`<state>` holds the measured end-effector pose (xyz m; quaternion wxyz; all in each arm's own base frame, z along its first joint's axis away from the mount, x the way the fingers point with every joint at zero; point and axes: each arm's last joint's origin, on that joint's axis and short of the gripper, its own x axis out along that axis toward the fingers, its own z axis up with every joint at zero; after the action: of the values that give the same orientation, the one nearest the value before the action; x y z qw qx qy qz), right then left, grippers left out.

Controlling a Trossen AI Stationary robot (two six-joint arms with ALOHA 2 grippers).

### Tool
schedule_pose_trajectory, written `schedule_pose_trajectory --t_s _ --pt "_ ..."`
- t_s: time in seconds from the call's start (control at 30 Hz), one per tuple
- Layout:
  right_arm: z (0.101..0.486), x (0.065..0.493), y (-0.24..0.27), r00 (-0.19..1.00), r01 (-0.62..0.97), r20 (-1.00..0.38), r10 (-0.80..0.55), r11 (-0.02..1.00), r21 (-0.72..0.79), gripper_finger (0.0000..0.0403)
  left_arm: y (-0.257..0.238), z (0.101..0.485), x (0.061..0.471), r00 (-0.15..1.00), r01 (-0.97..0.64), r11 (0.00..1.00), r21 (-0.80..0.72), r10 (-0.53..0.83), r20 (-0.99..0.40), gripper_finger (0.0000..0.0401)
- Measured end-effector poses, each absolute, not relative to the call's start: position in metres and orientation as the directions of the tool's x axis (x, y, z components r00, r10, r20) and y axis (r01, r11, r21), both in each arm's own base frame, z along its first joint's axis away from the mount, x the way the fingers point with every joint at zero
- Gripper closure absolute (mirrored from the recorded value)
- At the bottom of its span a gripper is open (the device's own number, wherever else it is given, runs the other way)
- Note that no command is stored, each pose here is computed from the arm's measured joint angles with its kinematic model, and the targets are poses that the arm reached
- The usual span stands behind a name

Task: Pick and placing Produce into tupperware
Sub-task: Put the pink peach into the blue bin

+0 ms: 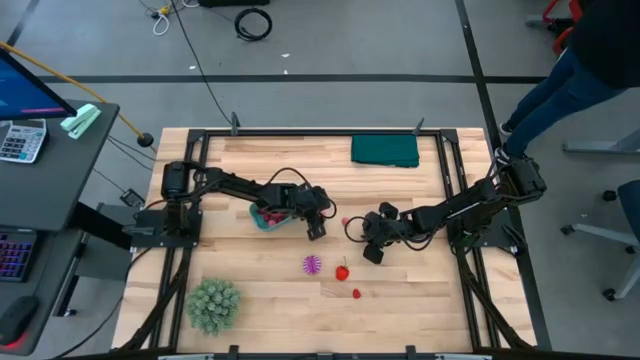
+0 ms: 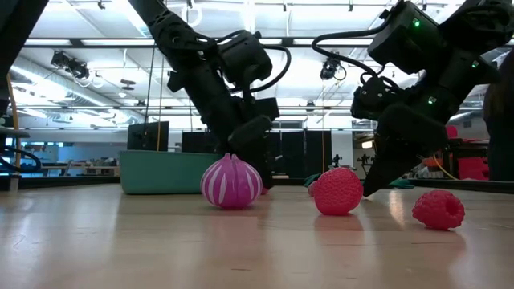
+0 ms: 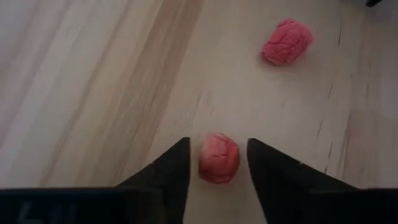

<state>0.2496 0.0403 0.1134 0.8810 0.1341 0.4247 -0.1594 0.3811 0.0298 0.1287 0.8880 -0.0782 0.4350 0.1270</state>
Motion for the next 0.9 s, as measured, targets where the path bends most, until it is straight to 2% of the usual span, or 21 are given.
schedule_pose_trajectory --t_s 0.23,0.37,0.47,0.6,0.77,0.9 --pt "0.113 0.250 0.040 0.588 0.395 -0.791 -0.167 0.913 0.101 0.0293 0.031 0.129 0.381 0.591 -0.295 0.955 -0.027 0.160 -0.791 0.0315" --pt "0.113 0.250 0.040 0.589 0.394 -0.791 -0.167 0.913 0.101 0.0293 0.030 0.140 0.382 0.597 -0.289 0.957 -0.028 0.157 -0.787 0.0340" --pt "0.113 0.250 0.040 0.589 0.394 -0.791 -0.167 0.914 0.100 0.0293 0.031 0.160 0.387 0.602 -0.267 0.963 -0.012 0.158 -0.783 0.0343" --pt "0.113 0.250 0.040 0.589 0.392 -0.791 -0.168 0.915 0.098 0.0293 0.030 0.193 0.380 0.531 -0.266 0.964 0.007 0.153 -0.834 0.0328" --pt "0.113 0.249 0.040 0.585 0.394 -0.793 -0.168 0.914 0.098 0.0293 0.029 0.231 0.352 0.423 -0.246 0.968 0.042 0.146 -0.894 0.0317" --pt "0.113 0.249 0.041 0.586 0.393 -0.793 -0.165 0.914 0.100 0.0293 0.030 0.246 0.325 0.374 -0.309 0.951 0.026 0.147 -0.916 0.0318"
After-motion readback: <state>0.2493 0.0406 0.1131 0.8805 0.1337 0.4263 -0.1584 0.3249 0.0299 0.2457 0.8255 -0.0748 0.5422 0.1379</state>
